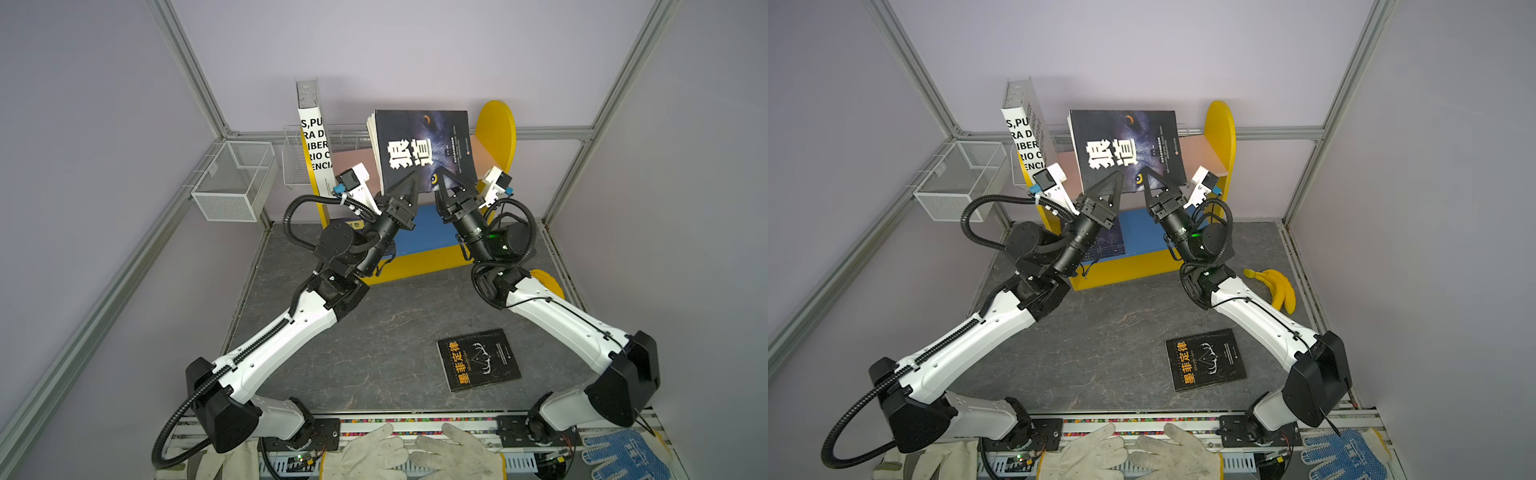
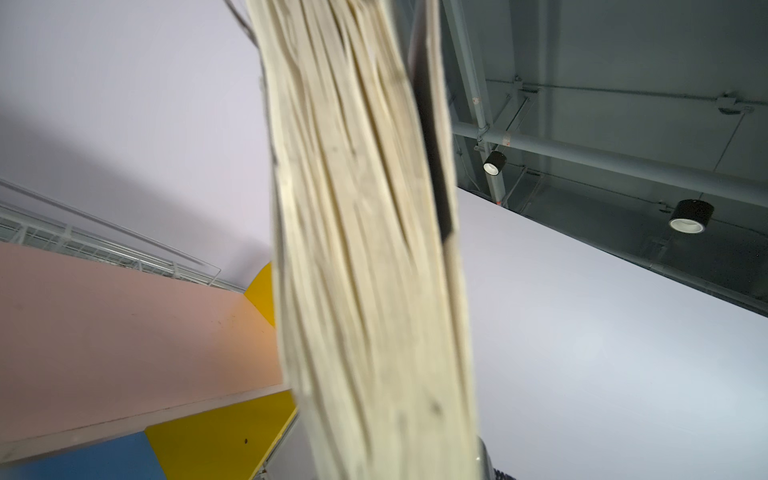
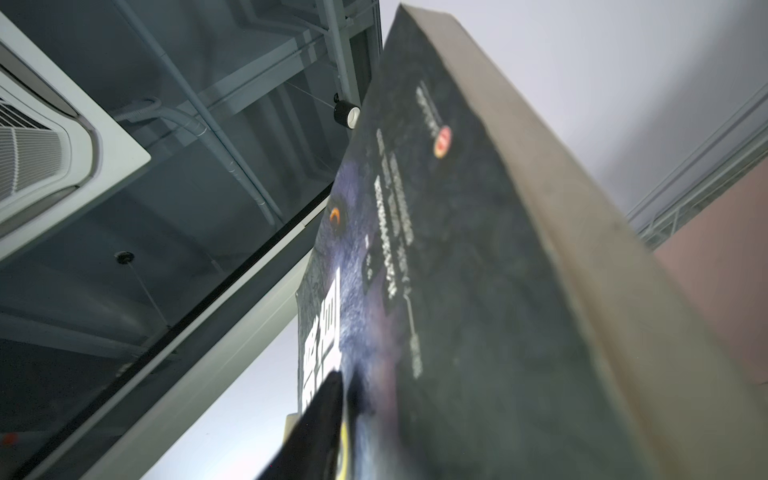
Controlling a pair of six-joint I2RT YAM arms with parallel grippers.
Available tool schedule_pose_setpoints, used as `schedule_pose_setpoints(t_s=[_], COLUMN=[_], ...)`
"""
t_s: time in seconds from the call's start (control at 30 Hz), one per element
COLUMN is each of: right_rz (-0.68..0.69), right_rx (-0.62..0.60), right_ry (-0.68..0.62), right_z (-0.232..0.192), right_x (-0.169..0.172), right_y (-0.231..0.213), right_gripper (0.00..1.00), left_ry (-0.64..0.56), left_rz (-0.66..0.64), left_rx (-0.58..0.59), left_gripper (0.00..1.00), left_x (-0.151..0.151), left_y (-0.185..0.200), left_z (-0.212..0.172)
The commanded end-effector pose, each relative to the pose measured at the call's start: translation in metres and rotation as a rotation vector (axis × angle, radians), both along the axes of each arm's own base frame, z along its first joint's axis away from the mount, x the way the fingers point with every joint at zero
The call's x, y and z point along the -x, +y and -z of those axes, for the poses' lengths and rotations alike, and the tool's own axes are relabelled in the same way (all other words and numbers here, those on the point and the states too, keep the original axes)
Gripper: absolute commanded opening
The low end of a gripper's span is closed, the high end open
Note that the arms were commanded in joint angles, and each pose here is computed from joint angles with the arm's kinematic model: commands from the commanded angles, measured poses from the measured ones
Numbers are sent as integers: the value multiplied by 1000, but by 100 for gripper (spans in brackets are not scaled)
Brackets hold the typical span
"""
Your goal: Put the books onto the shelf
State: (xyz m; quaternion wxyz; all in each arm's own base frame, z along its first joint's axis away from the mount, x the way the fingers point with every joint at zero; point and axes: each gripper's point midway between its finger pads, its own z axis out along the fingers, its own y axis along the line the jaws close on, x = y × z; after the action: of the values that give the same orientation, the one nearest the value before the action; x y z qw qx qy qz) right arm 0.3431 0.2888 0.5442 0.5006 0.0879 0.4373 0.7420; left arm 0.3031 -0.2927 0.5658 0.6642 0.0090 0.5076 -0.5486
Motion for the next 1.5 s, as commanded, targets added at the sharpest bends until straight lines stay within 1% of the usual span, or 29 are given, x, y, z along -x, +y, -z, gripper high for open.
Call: schedule_pose_setpoints(t_s=[0.0,0.07,0.1,0.2,0.23,0.27,0.3,0.4,0.47,0.6,0.7,0.77,0.8,0.93,1.03,1.13,1.17,1.23,1.3,1.33,1.37,1.4,1.47], right_rz=[-70,-98,-114,-215,-263,-309,-344,-428,-477,-514,-537,-566,-579,-589,-579,-564,-552,-557,-543,-538,-537,-534,-534], right_rx=[100,173,210,311,331,333,328,266,236,239,253,263,268,257,240,205,191,145,101,79,57,39,2], right_ry=[-94,-140,-171,-263,-287,-290,-319,-371,-404,-406,-424,-437,-441,-402,-353,-317,-317,-294,-300,-311,-321,-328,-341], right_z=[-10,-9,-9,-5,-4,-1,-2,-1,-3,4,6,7,7,12,16,16,15,11,3,-1,-5,-9,-16], right_x=[11,12,13,15,15,13,14,13,16,13,20,28,32,30,21,13,10,8,6,6,7,7,7], right_y=[15,22,26,36,39,42,43,43,43,50,53,56,58,60,60,57,56,52,47,44,42,40,36], right_gripper=[64,78,80,82,82,82,81,78,74,70,68,65,61,39,29,22,21,19,18,18,17,17,17], left_ry=[-59,-45,-36,-15,-10,-9,-6,5,15,42,66,77,75,82,79,73,70,60,46,39,37,40,44], left_rz=[-69,-84,-93,-106,-104,-104,-105,-87,-71,-60,-63,-51,-45,-31,-14,-18,-22,-18,-21,-32,-40,-42,-38], left_rx=[-55,-125,-148,-220,-241,-256,-267,-305,-335,-368,-383,-372,-365,-358,-369,-380,-382,-377,-350,-327,-304,-287,-248], left_gripper=[5,4,3,2,2,2,2,2,2,2,2,2,2,2,3,11,18,37,61,69,75,79,82], left_x=[14,15,16,23,27,30,33,42,47,48,41,35,33,22,19,16,15,15,15,15,15,14,14], left_y=[33,40,44,57,61,65,68,75,76,78,80,81,81,84,84,84,85,83,84,87,90,90,92], left_z=[-40,-45,-47,-54,-56,-59,-60,-64,-64,-58,-53,-51,-52,-53,-56,-57,-56,-52,-44,-41,-36,-31,-25])
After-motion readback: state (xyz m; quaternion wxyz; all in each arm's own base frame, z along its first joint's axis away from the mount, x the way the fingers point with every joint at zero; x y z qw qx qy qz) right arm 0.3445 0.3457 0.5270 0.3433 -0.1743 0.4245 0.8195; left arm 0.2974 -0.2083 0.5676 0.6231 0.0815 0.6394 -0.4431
